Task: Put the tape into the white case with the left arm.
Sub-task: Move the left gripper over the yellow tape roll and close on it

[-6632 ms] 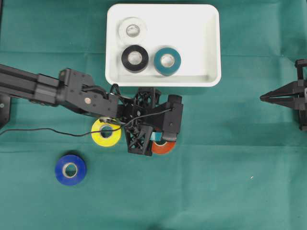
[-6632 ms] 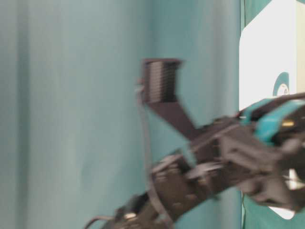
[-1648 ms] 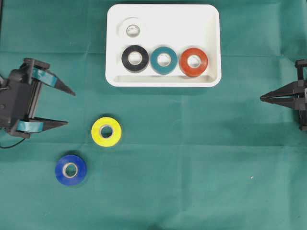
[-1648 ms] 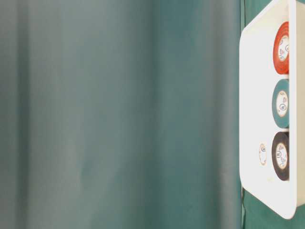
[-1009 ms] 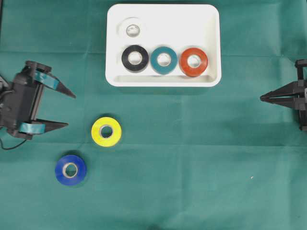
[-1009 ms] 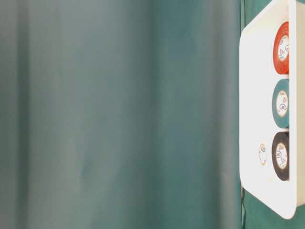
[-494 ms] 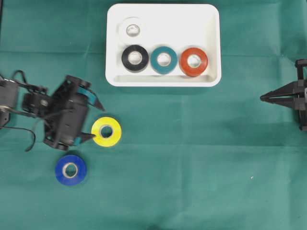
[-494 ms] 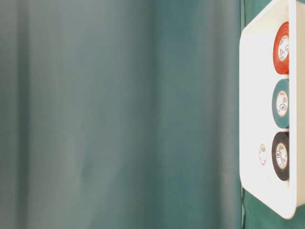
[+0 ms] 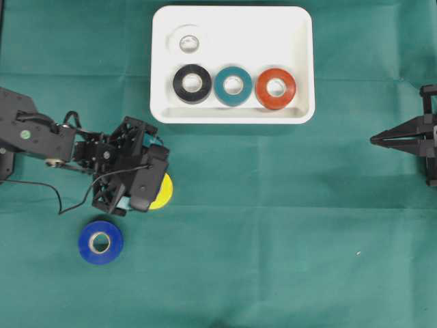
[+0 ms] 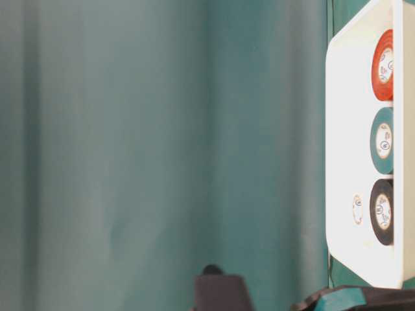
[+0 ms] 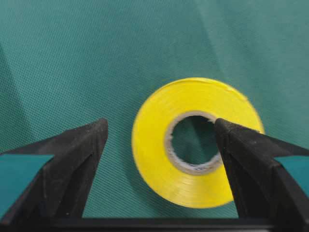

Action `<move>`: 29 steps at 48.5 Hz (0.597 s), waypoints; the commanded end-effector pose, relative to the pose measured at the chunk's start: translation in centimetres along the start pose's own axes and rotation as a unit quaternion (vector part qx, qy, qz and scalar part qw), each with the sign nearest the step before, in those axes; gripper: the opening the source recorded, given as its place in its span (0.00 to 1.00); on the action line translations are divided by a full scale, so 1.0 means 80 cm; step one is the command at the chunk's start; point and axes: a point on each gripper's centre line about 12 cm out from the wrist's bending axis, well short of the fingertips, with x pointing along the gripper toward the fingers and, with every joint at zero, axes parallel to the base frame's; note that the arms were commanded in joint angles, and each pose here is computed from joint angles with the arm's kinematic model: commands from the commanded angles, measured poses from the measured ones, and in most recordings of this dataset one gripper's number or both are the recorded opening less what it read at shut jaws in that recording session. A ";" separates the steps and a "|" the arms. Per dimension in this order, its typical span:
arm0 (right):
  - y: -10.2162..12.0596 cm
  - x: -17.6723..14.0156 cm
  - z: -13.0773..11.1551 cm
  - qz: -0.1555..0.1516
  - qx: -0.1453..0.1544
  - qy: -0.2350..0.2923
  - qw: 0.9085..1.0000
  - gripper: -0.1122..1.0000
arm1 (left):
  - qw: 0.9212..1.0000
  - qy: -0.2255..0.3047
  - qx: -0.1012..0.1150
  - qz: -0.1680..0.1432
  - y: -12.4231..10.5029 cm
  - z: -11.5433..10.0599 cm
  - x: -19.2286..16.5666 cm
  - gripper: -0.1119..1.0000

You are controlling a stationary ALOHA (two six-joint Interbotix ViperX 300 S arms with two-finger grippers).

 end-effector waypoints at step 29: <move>0.000 0.001 0.006 0.000 0.000 -0.008 1.000 0.02 | 1.000 -0.002 -0.011 0.011 0.018 0.008 0.011 0.84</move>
